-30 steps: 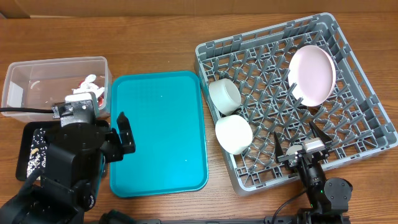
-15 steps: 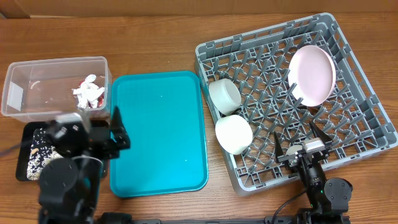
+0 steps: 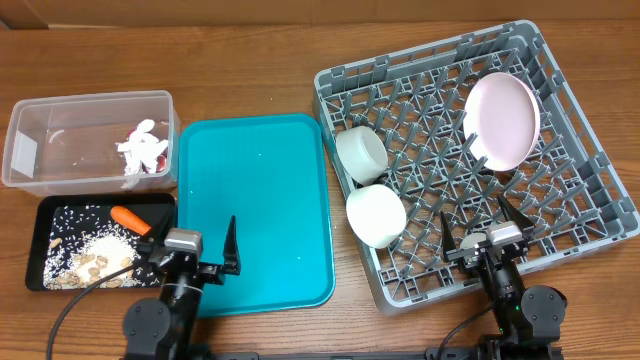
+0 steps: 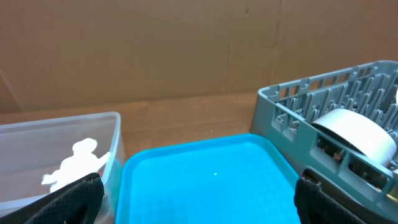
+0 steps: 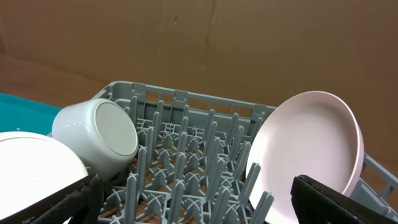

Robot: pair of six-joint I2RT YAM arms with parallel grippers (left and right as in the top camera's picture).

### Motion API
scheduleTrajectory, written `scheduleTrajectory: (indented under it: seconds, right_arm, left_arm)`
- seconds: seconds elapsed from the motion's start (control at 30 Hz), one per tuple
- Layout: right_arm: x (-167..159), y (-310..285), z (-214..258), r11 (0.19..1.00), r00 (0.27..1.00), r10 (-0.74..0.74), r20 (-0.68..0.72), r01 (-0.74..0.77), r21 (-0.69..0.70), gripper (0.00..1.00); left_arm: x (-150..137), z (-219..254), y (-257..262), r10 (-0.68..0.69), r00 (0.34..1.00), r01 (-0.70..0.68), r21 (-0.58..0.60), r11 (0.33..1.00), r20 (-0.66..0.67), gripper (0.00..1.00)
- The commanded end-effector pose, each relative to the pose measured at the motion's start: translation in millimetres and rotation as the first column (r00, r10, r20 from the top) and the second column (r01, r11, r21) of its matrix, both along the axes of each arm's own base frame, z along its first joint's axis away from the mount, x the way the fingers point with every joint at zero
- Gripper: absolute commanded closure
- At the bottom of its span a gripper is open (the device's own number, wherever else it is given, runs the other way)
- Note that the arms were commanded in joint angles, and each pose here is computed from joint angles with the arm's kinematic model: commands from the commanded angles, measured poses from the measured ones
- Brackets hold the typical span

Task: Sort waste into correct bins and load items into the dishwasher rack

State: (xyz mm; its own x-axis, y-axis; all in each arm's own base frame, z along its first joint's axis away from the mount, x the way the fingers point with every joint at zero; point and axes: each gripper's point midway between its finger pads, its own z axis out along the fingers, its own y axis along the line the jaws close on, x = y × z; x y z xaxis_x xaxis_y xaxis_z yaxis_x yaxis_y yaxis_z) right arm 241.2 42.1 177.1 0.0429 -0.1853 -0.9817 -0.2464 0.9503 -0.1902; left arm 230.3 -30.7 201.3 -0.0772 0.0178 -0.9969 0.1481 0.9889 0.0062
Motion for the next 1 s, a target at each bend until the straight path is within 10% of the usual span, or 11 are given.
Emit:
scheduleTrajectory:
  seconds: [0.0, 0.97]
  right_arm:
    - [0, 0, -1, 1.000, 1.000, -0.002, 0.008, 0.002, 0.000, 0.00]
    - [0, 0, -1, 1.000, 1.000, -0.002, 0.008, 0.002, 0.000, 0.00]
  left_arm:
    - [8, -26, -4, -0.022, 1.000, 0.022, -0.005, 1.000, 0.005, 0.00]
    - [13, -43, -5, -0.025, 1.000, 0.025, -0.037, 0.999, 0.008, 0.00]
